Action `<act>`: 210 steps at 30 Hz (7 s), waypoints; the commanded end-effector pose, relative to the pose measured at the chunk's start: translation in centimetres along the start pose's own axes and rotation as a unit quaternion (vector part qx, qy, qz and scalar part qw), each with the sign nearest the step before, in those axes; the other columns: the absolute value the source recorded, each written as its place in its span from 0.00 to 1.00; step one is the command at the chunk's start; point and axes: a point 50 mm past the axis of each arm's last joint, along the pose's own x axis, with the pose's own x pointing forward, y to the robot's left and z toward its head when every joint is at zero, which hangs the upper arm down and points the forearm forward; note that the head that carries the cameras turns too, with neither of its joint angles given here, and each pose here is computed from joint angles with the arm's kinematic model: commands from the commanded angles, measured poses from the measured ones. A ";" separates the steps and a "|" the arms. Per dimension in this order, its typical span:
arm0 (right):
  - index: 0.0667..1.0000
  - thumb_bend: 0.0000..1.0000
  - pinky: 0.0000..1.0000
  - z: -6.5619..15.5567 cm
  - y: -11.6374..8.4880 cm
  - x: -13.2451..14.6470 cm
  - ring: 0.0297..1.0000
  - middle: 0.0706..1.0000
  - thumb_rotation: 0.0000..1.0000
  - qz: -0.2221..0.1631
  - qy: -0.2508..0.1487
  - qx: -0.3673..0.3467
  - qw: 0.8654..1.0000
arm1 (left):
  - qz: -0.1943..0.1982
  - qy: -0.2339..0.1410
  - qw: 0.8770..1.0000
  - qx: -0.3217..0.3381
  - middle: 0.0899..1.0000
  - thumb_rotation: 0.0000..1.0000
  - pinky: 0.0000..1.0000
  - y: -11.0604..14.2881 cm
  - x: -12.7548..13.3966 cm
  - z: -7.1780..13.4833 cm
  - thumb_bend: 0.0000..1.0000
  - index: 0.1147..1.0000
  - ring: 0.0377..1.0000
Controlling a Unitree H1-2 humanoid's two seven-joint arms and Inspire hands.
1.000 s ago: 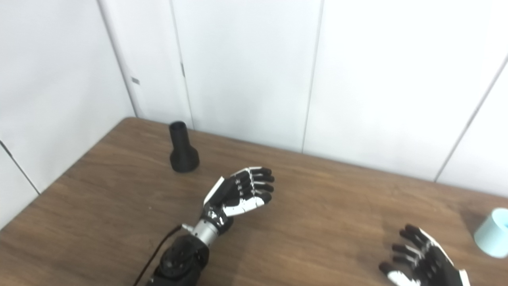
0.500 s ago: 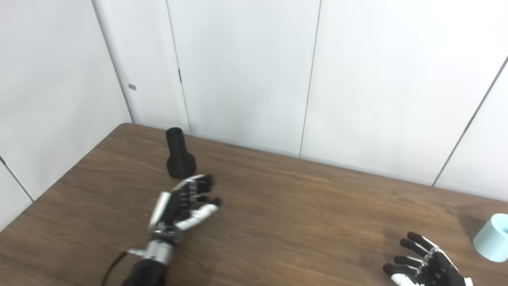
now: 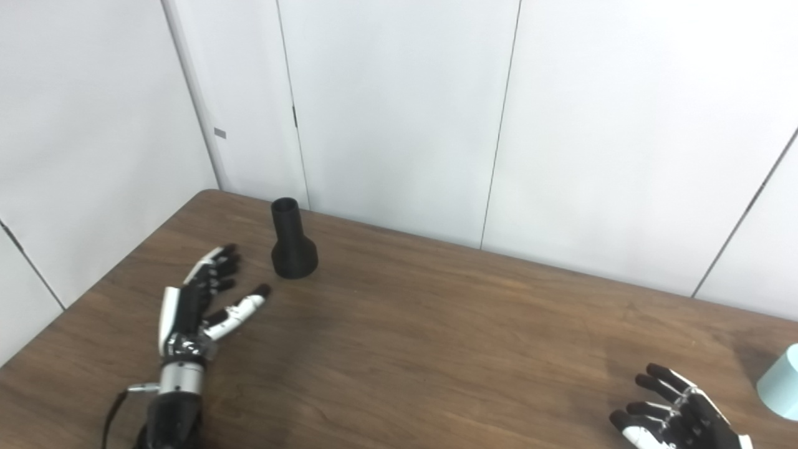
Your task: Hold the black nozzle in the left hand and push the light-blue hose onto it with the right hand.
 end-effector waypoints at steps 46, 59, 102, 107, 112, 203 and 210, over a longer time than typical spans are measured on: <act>0.72 0.48 0.50 3.4 1.7 -0.2 0.55 0.70 0.00 0.008 -0.035 -0.014 0.999 | -0.123 0.021 0.980 0.153 0.91 0.34 0.87 -3.0 12.5 2.7 0.98 1.00 0.91; 0.79 0.36 0.47 3.6 2.2 -0.2 0.61 0.76 0.00 0.016 -0.043 -0.001 0.999 | -0.126 0.024 0.979 0.158 0.92 0.35 0.89 -4.1 13.5 2.4 0.96 0.96 0.93; 0.77 0.42 0.49 3.0 1.9 -0.2 0.59 0.73 0.00 0.010 -0.043 -0.020 0.999 | -0.161 -0.004 0.982 0.095 0.86 0.26 0.76 -7.2 13.8 2.9 0.87 0.89 0.85; 0.75 0.45 0.47 3.0 1.7 -0.2 0.58 0.71 0.00 0.006 -0.040 -0.021 0.999 | -0.131 -0.001 0.987 0.091 0.75 0.14 0.67 -7.3 13.6 2.4 0.81 0.77 0.74; 0.74 0.45 0.46 3.2 1.6 -0.4 0.57 0.70 0.00 0.007 -0.044 -0.029 0.999 | -0.089 -0.016 0.986 0.137 0.44 0.00 0.52 -7.6 13.4 2.1 0.56 0.49 0.50; 0.64 0.70 0.41 19.4 -2.4 5.8 0.51 0.61 0.00 -0.001 -0.242 -0.234 0.942 | -0.661 -0.183 0.708 0.170 0.42 0.00 0.43 -23.4 -12.1 -2.4 0.50 0.45 0.40; 0.65 0.74 0.48 23.6 -2.8 6.6 0.54 0.66 0.00 -0.035 -0.223 -0.285 0.932 | -0.665 -0.192 0.701 0.172 0.43 0.00 0.41 -22.4 -11.8 -3.3 0.50 0.45 0.40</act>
